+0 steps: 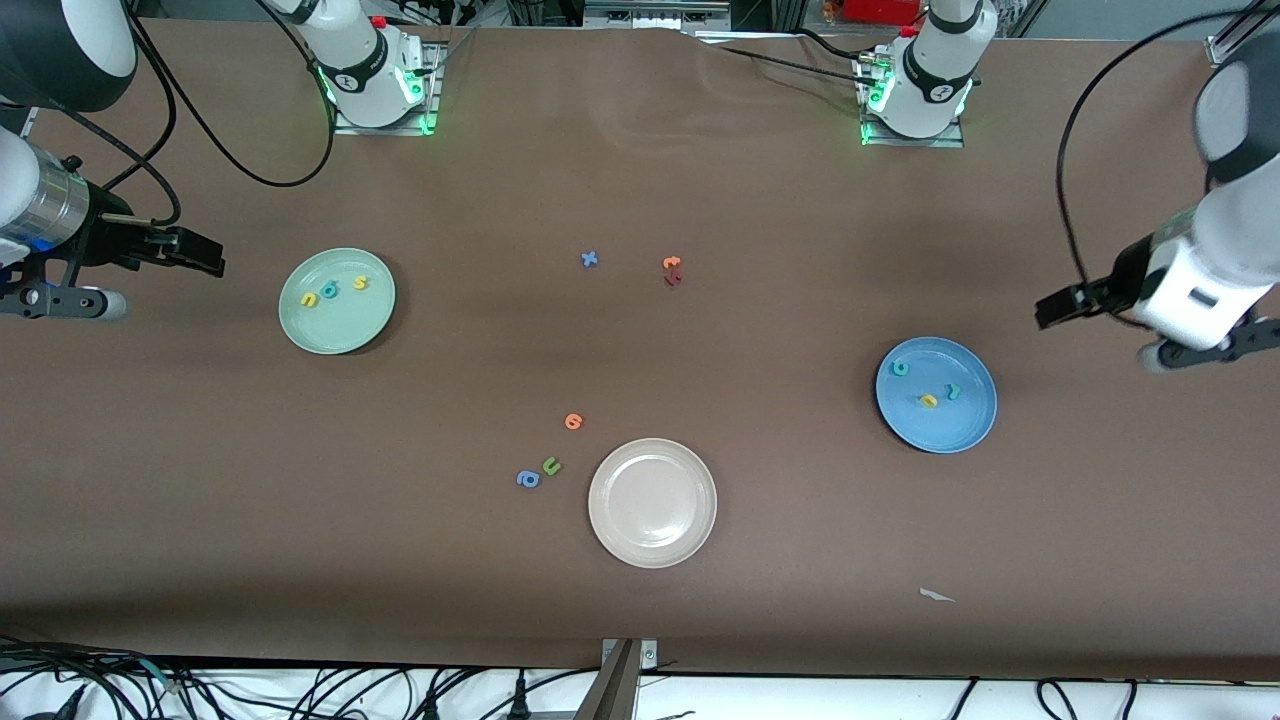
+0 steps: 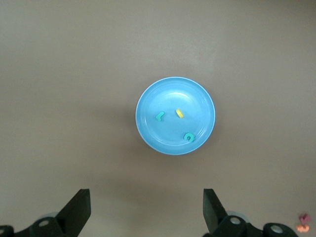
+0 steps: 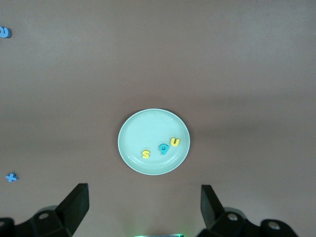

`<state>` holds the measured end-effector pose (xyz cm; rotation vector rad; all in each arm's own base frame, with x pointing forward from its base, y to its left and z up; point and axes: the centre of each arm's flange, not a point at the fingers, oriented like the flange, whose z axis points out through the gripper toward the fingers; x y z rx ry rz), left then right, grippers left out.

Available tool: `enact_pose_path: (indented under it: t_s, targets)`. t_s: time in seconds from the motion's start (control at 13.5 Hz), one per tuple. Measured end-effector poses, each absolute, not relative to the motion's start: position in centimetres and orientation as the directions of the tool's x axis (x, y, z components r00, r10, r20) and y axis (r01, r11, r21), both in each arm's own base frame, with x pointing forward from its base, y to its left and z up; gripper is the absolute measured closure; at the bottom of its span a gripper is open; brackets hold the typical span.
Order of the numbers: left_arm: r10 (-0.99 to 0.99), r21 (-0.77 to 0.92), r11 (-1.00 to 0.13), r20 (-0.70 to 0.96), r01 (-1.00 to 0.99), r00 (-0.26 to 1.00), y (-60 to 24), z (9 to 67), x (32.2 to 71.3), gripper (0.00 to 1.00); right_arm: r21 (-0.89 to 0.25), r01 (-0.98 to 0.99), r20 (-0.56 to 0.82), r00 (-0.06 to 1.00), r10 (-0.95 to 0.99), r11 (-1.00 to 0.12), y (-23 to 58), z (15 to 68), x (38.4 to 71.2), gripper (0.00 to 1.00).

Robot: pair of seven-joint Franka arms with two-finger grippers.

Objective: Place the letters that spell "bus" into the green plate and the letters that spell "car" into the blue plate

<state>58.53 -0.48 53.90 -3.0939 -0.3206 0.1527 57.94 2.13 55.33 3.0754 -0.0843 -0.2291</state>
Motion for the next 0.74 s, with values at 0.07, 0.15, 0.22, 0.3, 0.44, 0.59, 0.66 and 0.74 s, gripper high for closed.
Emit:
enact_pose_path:
  t_s: [0.07, 0.15, 0.22, 0.3, 0.44, 0.59, 0.66, 0.74]
  targets:
    - [0.188, -0.032, -0.982, -0.082, 0.185, 0.979, -0.1, 55.3, 57.8, 0.00, 0.060, -0.050, -0.146, 0.988, -0.059, -0.997, 2.1, 55.3, 57.9, 0.00]
    - [0.175, -0.027, -0.984, -0.067, 0.174, 0.982, 0.1, 56.6, 57.2, 0.00, 0.060, -0.051, -0.146, 0.988, -0.059, -0.997, 2.1, 55.3, 58.0, 0.00]
    - [0.167, -0.024, -0.986, -0.054, 0.166, 0.984, 0.0, 57.4, 56.8, 0.00, 0.060, -0.051, -0.146, 0.988, -0.059, -0.997, 2.1, 55.3, 58.0, 0.00]
    - [0.161, -0.022, -0.987, -0.048, 0.160, 0.986, -0.2, 57.9, 56.5, 0.00, 0.060, -0.051, -0.146, 0.988, -0.059, -0.997, 2.1, 55.3, 58.0, 0.00]
    - [0.143, -0.022, -0.990, -0.048, 0.142, 0.989, -0.7, 57.9, 56.3, 0.00, 0.060, -0.049, -0.146, 0.988, -0.058, -0.997, 2.2, 55.3, 57.9, 0.00]
    - [0.110, -0.021, -0.994, -0.053, 0.109, 0.993, -1.0, 57.7, 56.3, 0.00, 0.060, -0.048, -0.146, 0.988, -0.056, -0.997, 2.3, 55.3, 57.9, 0.00]
    - [0.105, -0.020, -0.994, -0.053, 0.104, 0.993, -1.0, 57.7, 56.3, 0.00, 0.060, -0.048, -0.146, 0.988, -0.056, -0.997, 2.3, 55.3, 57.9, 0.00]
    - [0.104, -0.020, -0.994, -0.053, 0.103, 0.993, -1.0, 57.7, 56.2, 0.00, 0.060, -0.047, -0.146, 0.988, -0.056, -0.997, 2.3, 55.3, 57.9, 0.00]
